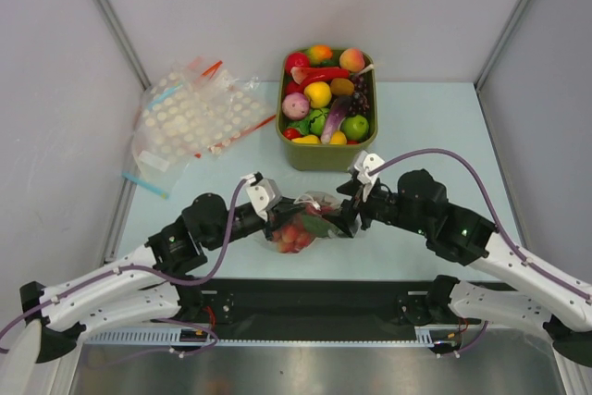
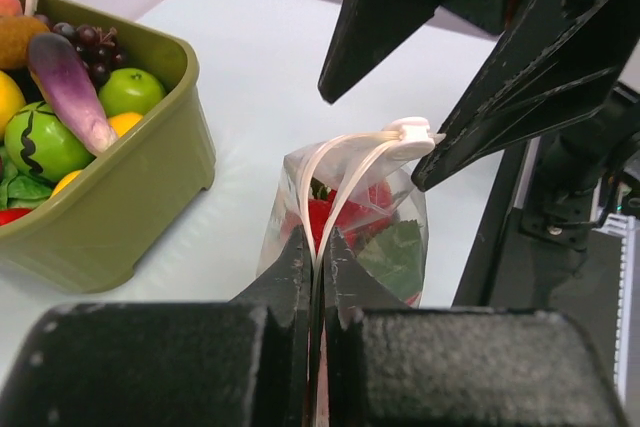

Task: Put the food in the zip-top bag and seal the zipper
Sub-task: Zip the zipper food storage bag at the center of the board.

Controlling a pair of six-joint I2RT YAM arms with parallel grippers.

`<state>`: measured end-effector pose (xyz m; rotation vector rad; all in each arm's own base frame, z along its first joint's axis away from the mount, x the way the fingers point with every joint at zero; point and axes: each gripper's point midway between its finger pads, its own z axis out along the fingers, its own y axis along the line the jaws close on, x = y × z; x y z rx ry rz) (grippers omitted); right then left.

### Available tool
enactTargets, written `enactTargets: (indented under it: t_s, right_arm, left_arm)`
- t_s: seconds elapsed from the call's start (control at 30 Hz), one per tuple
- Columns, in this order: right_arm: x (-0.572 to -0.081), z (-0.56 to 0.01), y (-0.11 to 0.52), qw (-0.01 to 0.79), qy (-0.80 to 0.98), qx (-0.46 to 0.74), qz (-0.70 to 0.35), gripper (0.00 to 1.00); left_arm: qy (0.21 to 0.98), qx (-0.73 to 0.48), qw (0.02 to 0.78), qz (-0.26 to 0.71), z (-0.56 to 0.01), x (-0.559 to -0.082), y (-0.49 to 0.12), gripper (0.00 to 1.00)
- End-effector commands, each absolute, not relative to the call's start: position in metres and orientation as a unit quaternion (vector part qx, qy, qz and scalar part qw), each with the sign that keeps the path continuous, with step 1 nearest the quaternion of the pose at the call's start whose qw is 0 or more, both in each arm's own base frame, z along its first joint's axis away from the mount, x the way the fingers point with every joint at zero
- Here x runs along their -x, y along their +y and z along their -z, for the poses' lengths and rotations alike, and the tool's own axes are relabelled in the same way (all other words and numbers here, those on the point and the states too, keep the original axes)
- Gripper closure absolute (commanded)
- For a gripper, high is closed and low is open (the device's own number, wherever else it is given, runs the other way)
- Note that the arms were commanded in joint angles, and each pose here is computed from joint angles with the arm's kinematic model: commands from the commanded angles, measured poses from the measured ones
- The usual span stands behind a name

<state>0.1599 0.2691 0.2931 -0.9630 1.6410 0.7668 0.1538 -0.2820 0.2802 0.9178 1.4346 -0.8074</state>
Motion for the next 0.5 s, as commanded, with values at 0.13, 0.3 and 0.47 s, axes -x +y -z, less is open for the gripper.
enactTargets:
  t_s: [0.13, 0.3, 0.47]
  right_arm:
    - [-0.144, -0.327, 0.280, 0.570, 0.596, 0.422, -0.376, 0.33]
    - [-0.138, -0.323, 0.290, 0.559, 0.583, 0.440, -0.393, 0.34]
    - [-0.141, -0.320, 0.297, 0.557, 0.585, 0.438, -0.395, 0.40]
  left_arm:
    - [0.568, -0.378, 0.614, 0.397, -0.319, -0.139, -0.285, 1.00]
    - [0.566, -0.381, 0.612, 0.401, -0.320, -0.137, -0.286, 1.00]
    - [0.566, -0.385, 0.608, 0.402, -0.319, -0.136, -0.289, 1.00]
